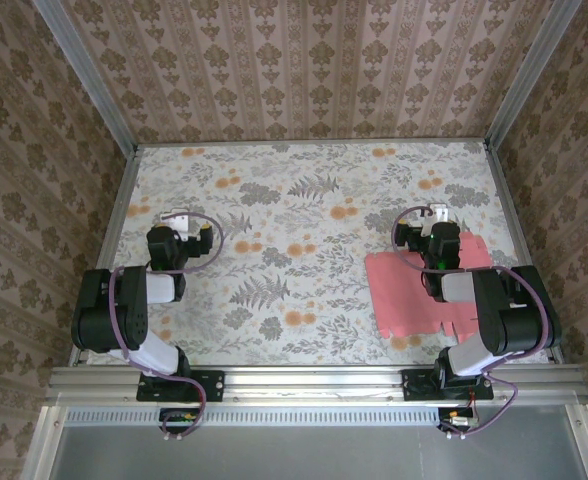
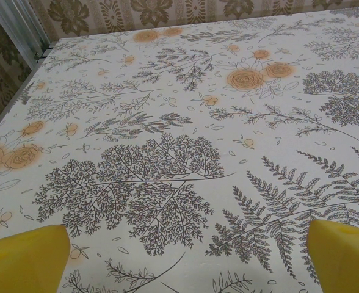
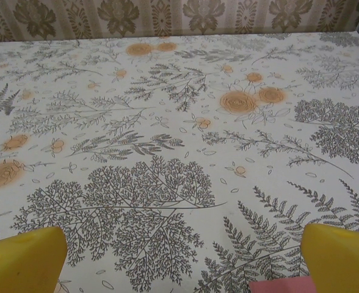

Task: Fold the paper box

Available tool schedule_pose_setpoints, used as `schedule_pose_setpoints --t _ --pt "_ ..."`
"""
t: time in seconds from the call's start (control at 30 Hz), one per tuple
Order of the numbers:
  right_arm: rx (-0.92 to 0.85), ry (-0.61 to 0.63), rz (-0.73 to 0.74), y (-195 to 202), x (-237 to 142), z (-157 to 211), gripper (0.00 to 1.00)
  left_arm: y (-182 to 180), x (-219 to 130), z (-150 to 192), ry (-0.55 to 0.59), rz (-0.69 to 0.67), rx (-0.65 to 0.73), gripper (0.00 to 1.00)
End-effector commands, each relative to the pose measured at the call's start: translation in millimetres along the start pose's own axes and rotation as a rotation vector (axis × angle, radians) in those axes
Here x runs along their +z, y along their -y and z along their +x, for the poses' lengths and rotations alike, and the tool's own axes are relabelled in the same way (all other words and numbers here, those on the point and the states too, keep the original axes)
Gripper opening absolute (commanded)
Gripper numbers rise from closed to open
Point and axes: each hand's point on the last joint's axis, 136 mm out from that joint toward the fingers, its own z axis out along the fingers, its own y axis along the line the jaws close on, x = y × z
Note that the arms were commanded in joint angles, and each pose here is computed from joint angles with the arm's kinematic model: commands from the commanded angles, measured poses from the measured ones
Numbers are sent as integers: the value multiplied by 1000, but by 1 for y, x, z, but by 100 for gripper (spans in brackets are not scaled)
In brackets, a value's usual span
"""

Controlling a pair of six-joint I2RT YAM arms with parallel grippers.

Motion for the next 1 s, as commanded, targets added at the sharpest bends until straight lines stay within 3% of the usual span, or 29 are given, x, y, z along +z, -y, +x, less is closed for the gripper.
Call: schedule_pose_setpoints --t 0.0,0.17,0.33,0.5,0.67,0.8,0.97 --pt "-5 14 -4 -3 -6 -24 100 -2 -8 -23 48 -27 1 100" --pt "13 16 33 -3 -32 -54 100 4 -29 -56 10 -114 58 100" --pt "124 -92 23 -12 -62 -61 100 38 -56 -88 3 -60 58 100" --pt "297 -245 1 -21 -91 -39 100 86 -88 -93 -87 109 -45 100" --pt "403 -409 28 -30 -119 2 100 126 -118 -70 -244 293 -172 100" --pt "425 -547 -28 -50 -130 37 100 136 -135 -60 -290 356 -226 100" --pt "429 -635 -42 -68 -135 67 100 137 -145 -59 -295 383 -239 100"
